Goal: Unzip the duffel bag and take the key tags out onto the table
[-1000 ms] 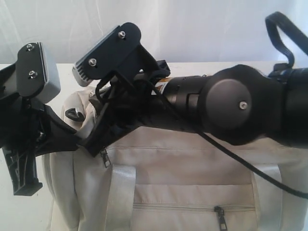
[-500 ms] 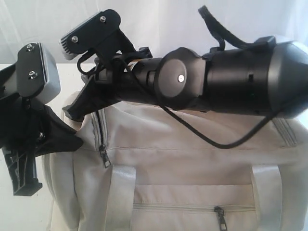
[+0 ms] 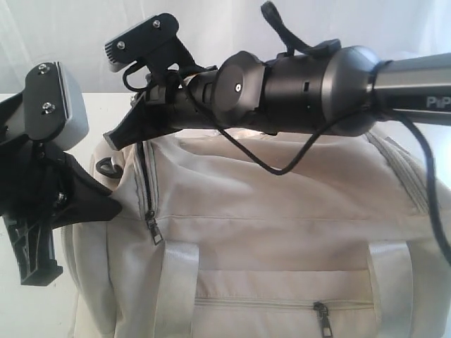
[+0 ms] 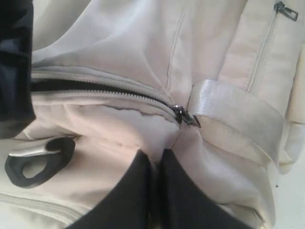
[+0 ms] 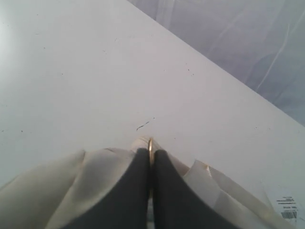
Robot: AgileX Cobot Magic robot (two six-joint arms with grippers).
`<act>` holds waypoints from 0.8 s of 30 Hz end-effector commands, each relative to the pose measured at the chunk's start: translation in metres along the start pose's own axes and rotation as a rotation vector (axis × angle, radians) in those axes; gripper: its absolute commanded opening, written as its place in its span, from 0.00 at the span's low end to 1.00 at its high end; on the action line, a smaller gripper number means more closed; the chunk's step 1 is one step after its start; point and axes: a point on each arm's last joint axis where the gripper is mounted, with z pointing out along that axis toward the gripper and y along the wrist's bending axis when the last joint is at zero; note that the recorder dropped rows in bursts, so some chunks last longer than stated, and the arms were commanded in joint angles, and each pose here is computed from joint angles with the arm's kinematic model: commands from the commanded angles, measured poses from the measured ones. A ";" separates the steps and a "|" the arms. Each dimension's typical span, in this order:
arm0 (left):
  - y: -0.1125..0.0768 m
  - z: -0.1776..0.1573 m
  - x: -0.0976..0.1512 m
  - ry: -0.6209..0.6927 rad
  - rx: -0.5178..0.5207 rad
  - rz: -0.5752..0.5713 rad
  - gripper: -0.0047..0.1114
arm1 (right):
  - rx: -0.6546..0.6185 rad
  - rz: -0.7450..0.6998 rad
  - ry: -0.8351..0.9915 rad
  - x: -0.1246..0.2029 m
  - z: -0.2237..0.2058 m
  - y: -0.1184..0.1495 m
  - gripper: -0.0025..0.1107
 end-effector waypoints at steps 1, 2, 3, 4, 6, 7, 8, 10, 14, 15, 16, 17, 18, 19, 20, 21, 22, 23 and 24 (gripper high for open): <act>-0.009 -0.002 0.001 0.005 0.063 -0.029 0.04 | 0.008 0.069 0.021 -0.002 0.018 -0.019 0.02; -0.009 -0.002 0.001 0.005 0.063 -0.029 0.04 | 0.011 0.117 0.033 -0.002 0.022 -0.028 0.02; -0.009 -0.002 0.001 0.005 0.063 -0.029 0.04 | 0.016 0.138 0.041 0.000 0.024 -0.033 0.02; -0.009 -0.002 0.001 0.004 0.063 -0.033 0.04 | 0.026 0.167 0.049 0.001 0.025 -0.042 0.02; -0.009 -0.002 0.001 0.004 0.063 -0.033 0.04 | 0.038 0.206 0.076 0.006 0.024 -0.057 0.02; -0.009 -0.002 0.001 0.004 0.063 -0.033 0.04 | 0.038 0.213 0.091 0.008 0.023 -0.062 0.02; -0.009 -0.002 0.001 0.004 0.063 -0.033 0.04 | 0.037 0.223 0.116 0.012 0.022 -0.070 0.02; -0.009 -0.002 0.001 0.006 0.066 -0.032 0.04 | 0.036 0.240 0.150 0.017 0.019 -0.080 0.02; -0.009 -0.002 0.002 0.010 0.069 -0.034 0.04 | 0.043 0.265 0.195 0.026 0.014 -0.099 0.02; -0.009 -0.002 0.002 0.010 0.069 -0.034 0.04 | 0.045 0.272 0.205 0.028 0.012 -0.103 0.02; -0.009 -0.002 0.002 0.012 0.068 -0.032 0.04 | 0.044 0.278 0.212 0.029 0.012 -0.105 0.02; -0.009 -0.002 0.002 0.012 0.068 -0.032 0.04 | 0.042 0.285 0.221 0.030 0.011 -0.106 0.02; -0.009 -0.002 0.002 0.012 0.068 -0.032 0.04 | 0.039 0.284 0.226 0.030 0.011 -0.106 0.02; -0.009 -0.002 0.002 0.012 0.068 -0.032 0.04 | 0.038 0.269 0.235 0.031 0.011 -0.106 0.02; -0.009 -0.002 0.002 0.013 0.071 -0.033 0.04 | 0.041 0.260 0.242 0.032 0.011 -0.106 0.02; -0.009 -0.002 0.002 0.014 0.073 -0.033 0.04 | 0.047 0.259 0.250 0.033 0.010 -0.107 0.02; -0.010 -0.002 0.002 0.015 0.075 -0.033 0.04 | 0.056 0.262 0.259 0.033 0.010 -0.107 0.02; -0.010 -0.002 0.002 0.015 0.075 -0.033 0.04 | 0.065 0.260 0.268 0.034 0.010 -0.108 0.02; -0.010 -0.002 0.002 0.016 0.076 -0.033 0.04 | 0.075 0.262 0.279 0.035 0.009 -0.109 0.02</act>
